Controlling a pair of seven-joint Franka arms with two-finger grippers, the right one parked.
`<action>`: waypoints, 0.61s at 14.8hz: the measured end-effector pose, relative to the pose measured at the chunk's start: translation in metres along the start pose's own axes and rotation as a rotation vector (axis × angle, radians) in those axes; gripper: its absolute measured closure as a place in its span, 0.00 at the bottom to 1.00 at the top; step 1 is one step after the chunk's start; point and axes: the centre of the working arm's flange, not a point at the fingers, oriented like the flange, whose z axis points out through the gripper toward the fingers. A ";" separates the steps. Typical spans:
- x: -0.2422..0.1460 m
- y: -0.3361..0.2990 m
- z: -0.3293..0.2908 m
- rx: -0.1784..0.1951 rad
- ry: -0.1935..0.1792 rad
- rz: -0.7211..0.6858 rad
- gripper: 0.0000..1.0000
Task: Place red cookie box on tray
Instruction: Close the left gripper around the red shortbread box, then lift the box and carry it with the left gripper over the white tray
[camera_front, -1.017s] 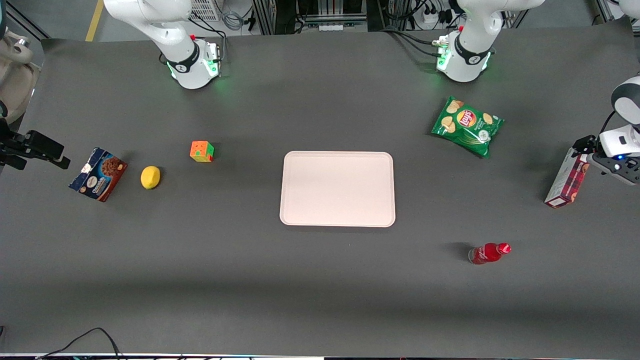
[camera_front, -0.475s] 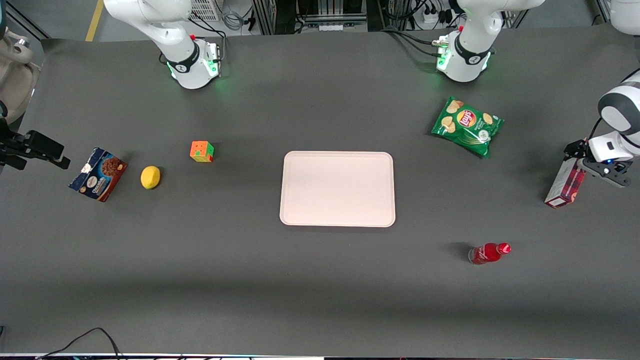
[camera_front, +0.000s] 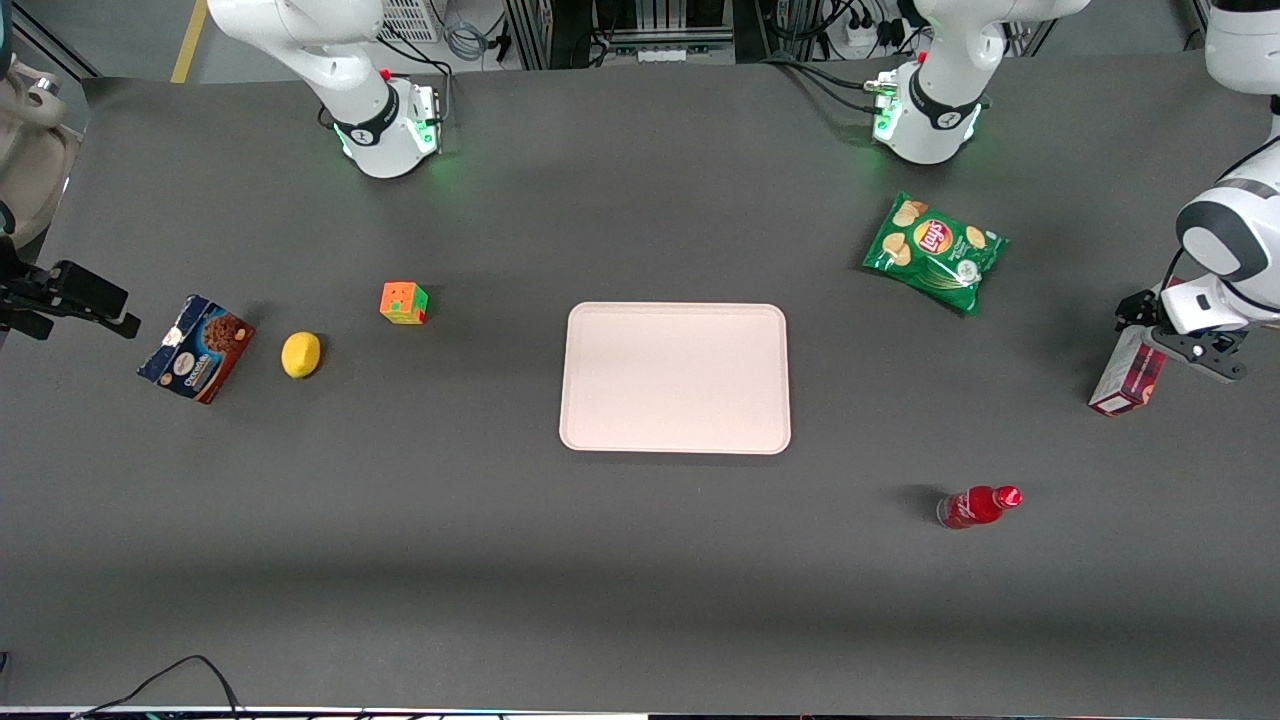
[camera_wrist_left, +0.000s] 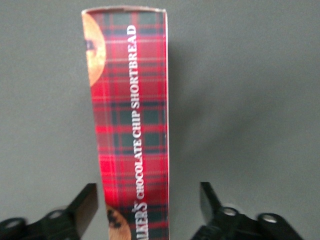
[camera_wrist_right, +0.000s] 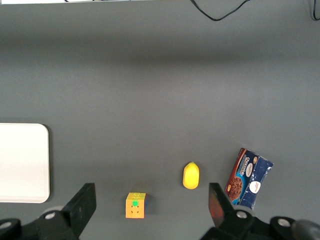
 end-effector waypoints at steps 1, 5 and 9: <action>0.002 0.001 0.002 0.000 0.000 0.003 0.17; 0.006 0.004 0.003 -0.004 0.002 0.007 0.45; 0.007 0.003 0.003 -0.003 0.003 0.007 0.66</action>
